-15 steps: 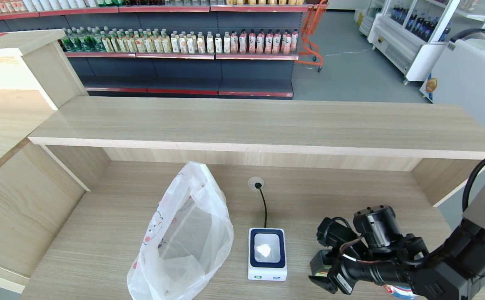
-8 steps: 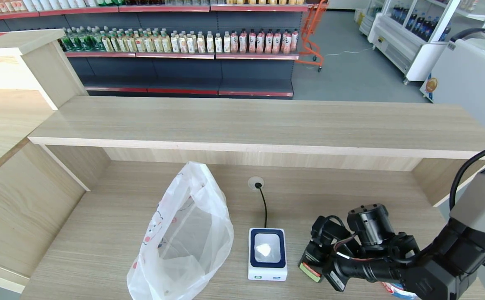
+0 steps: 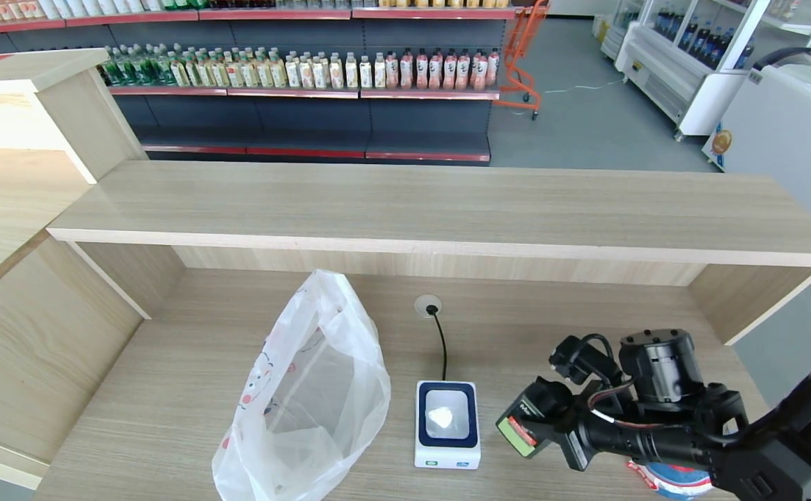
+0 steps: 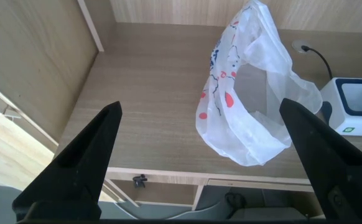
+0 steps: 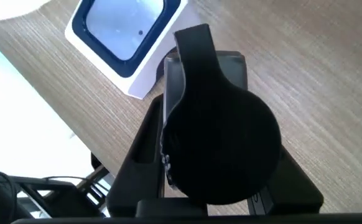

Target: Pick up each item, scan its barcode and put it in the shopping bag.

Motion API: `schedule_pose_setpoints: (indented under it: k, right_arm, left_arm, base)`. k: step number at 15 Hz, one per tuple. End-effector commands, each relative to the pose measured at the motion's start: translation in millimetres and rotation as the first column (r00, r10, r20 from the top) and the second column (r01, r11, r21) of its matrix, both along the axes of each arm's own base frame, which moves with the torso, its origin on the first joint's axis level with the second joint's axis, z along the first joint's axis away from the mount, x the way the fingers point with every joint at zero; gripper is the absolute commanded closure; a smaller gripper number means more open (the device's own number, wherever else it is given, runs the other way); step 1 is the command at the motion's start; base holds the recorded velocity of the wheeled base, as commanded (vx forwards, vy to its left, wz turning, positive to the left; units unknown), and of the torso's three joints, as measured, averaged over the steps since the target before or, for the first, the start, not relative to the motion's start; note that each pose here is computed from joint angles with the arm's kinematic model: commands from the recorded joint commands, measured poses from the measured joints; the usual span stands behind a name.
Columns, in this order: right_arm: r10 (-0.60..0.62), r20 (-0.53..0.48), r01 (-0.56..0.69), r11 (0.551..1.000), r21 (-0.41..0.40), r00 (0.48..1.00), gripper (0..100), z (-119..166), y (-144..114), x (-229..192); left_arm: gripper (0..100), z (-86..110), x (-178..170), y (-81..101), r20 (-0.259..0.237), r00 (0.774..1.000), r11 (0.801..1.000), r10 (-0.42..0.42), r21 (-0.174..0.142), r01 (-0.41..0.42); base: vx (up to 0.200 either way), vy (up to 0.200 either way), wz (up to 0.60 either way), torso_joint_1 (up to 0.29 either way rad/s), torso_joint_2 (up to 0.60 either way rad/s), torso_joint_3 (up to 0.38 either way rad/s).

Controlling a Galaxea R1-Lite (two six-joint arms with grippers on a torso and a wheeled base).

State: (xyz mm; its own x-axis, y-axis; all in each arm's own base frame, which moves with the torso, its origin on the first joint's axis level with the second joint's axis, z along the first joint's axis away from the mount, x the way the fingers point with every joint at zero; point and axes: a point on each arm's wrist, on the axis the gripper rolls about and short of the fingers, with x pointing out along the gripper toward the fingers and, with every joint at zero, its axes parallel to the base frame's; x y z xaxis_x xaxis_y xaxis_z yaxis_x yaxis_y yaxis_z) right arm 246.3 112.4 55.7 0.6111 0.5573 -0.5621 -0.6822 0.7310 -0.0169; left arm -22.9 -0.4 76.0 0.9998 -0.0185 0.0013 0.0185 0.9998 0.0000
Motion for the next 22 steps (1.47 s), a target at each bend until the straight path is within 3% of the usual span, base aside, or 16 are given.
schedule_pose_setpoints:
  k: [1,3,5,7,8,9,10,11,12,13,15,16,18,22]
  right_arm:
    - [-0.067,0.143,0.054,0.995,0.088,0.987,100,47,-22,-27]
    - [-0.045,0.281,0.045,0.999,0.005,0.959,100,65,-41,-43]
    - [0.023,0.438,0.051,0.986,-0.156,0.899,100,79,-59,-50]
    - [0.181,0.586,0.066,0.925,-0.374,0.79,100,91,-73,-53]
    - [0.255,0.612,0.056,0.896,-0.441,0.749,100,93,-76,-54]
    - [0.493,0.636,-0.059,0.815,-0.577,0.593,100,94,-75,-56]
    - [0.659,0.619,-0.101,0.715,-0.691,0.428,100,92,-73,-56]
    - [0.803,0.555,-0.06,0.578,-0.814,0.215,100,91,-69,-55]
    - [0.853,0.512,-0.022,0.516,-0.856,0.101,100,91,-66,-56]
    - [0.9,0.387,0.05,0.404,-0.913,-0.202,100,89,-49,-61]
    - [0.878,0.242,0.096,0.306,-0.947,-0.414,100,77,-24,-69]
    - [0.855,0.202,0.095,0.279,-0.955,-0.478,100,72,-15,-70]
    - [0.787,0.178,0.086,0.281,-0.956,-0.591,100,65,-2,-73]
    - [0.697,0.17,0.084,0.315,-0.945,-0.697,100,62,1,-80]
  left_arm:
    - [0,-0.1,0,0.0,0.0,1.0,1.0,0.0,0.0,0.0]
    - [0,-0.1,0,0.0,0.0,1.0,1.0,0.0,0.0,0.0]
    - [0,-0.1,0,0.0,0.0,1.0,1.0,0.002,0.0,-0.002]
    - [0,-0.1,0,0.0,0.0,1.0,1.0,0.0,0.0,0.0]
    - [0,0.1,0,0.0,0.002,1.0,1.0,0.002,0.0,-0.002]
    - [0,-0.1,0,0.0,0.0,1.0,1.0,0.0,0.0,0.0]
    - [0,0.1,0,0.0,0.002,1.0,1.0,0.0,0.0,0.0]
    - [0,-0.1,0,0.0,0.0,1.0,1.0,0.0,0.0,0.0]
    - [0,0.1,0,0.0,0.002,1.0,1.0,0.0,0.0,0.0]
    - [0,0.1,0,0.0,0.002,1.0,1.0,0.0,0.0,0.0]
    - [0,0.1,0,0.0,0.002,1.0,1.0,0.0,0.0,0.0]
    - [0,-0.1,0,0.0,0.0,1.0,1.0,0.0,0.0,0.0]
    - [0,-0.1,0,0.0,0.0,1.0,1.0,0.0,0.0,0.0]
    - [0,-0.1,0,0.0,0.0,1.0,1.0,0.0,0.0,0.0]
  base:
    - [0.0,0.0,0.0,0.0,0.0,0.0]
    - [0.0,0.0,0.0,0.0,0.0,0.0]
    - [0.0,0.0,0.0,0.0,0.0,0.0]
    - [0.0,0.0,0.0,0.0,0.0,0.0]
    - [0.0,0.0,0.0,0.0,0.0,0.0]
    - [0.0,0.0,0.0,0.0,0.0,0.0]
    - [0.0,0.0,0.0,0.0,0.0,0.0]
    - [0.0,0.0,0.0,0.0,0.0,0.0]
    - [0.0,0.0,0.0,0.0,0.0,0.0]
    - [0.0,0.0,0.0,0.0,0.0,0.0]
    - [0.0,0.0,0.0,0.0,0.0,0.0]
    - [0.0,0.0,0.0,0.0,0.0,0.0]
    - [0.0,0.0,0.0,0.0,0.0,0.0]
    - [0.0,0.0,0.0,0.0,0.0,0.0]
